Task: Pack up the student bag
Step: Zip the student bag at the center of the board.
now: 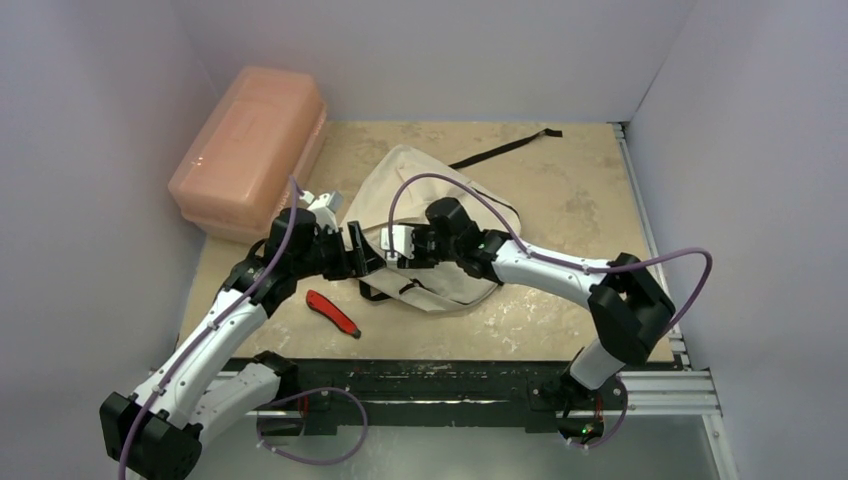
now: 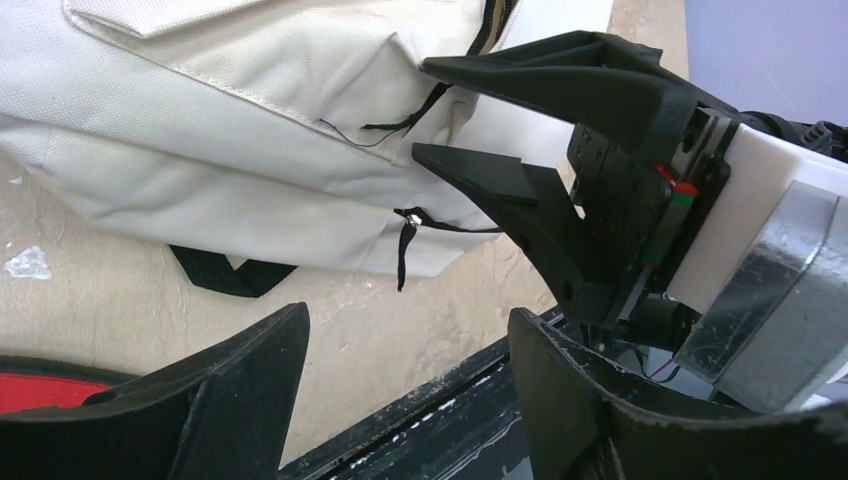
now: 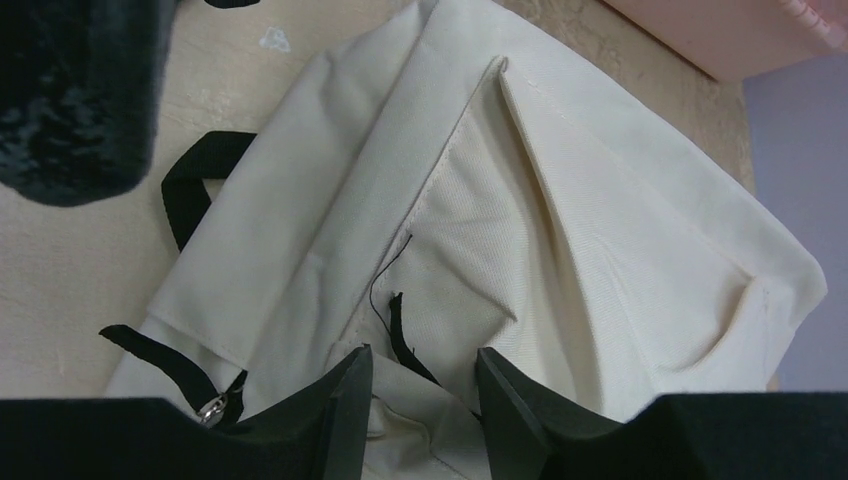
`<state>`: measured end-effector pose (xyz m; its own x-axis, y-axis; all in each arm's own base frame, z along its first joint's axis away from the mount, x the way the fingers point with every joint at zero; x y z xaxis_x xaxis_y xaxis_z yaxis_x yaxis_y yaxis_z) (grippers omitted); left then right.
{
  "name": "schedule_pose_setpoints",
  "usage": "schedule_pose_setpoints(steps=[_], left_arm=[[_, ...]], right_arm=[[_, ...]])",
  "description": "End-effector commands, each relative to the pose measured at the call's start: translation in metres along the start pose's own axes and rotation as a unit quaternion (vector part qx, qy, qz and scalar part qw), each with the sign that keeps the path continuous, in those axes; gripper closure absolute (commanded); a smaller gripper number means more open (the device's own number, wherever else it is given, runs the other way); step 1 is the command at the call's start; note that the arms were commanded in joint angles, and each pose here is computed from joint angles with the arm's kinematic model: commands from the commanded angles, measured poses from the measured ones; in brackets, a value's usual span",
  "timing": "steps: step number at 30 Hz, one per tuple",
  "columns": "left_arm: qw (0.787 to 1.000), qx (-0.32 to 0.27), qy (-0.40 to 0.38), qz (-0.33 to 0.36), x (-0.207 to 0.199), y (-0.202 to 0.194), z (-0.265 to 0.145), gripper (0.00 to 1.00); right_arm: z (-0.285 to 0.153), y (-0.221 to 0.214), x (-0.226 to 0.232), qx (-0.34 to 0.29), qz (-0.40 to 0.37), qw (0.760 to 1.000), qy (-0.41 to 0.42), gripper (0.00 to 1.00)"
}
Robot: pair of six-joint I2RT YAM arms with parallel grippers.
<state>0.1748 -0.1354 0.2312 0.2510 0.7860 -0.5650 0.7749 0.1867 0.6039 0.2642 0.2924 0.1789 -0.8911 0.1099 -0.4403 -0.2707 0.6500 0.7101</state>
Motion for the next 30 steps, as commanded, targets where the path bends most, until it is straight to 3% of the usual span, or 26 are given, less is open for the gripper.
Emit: schedule_pose_setpoints(steps=[1, 5, 11, 16, 24, 30], left_arm=[[1.0, -0.014, -0.024, 0.013, -0.002, 0.002, -0.001, 0.28], [1.0, -0.008, -0.025, 0.017, 0.0, -0.001, 0.001, 0.28], [1.0, -0.006, -0.023, 0.02, 0.002, -0.002, 0.004, 0.28], [1.0, -0.014, -0.011, 0.017, 0.006, -0.001, 0.003, 0.29], [0.998, -0.051, 0.026, 0.023, 0.01, 0.003, -0.01, 0.29], [0.998, -0.048, 0.039, 0.017, 0.014, -0.001, -0.01, 0.29]], right_arm=[[0.003, 0.013, -0.012, -0.015, -0.018, 1.0, -0.001, 0.58], [0.006, 0.014, -0.01, -0.004, -0.018, 1.0, 0.011, 0.67], [-0.001, 0.025, -0.004, 0.001, -0.032, 0.999, -0.005, 0.52], [-0.017, 0.039, -0.003, -0.034, -0.024, 0.999, -0.014, 0.43], [0.005, 0.019, 0.002, -0.028, -0.031, 0.999, 0.014, 0.5], [0.018, 0.006, 0.002, -0.018, -0.031, 0.999, 0.011, 0.53]])
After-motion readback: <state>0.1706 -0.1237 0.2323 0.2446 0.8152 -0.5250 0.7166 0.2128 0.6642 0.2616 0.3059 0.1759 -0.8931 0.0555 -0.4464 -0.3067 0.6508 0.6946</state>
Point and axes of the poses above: each gripper's point midway between its finger pads, its own z axis out along the fingers, its own x axis along the line the jaws close on, y = z × x, the point moved 8 cm from there along -z, back along the fingers, and after that the axes turned 4 degrees about z, right-handed, at the moved point
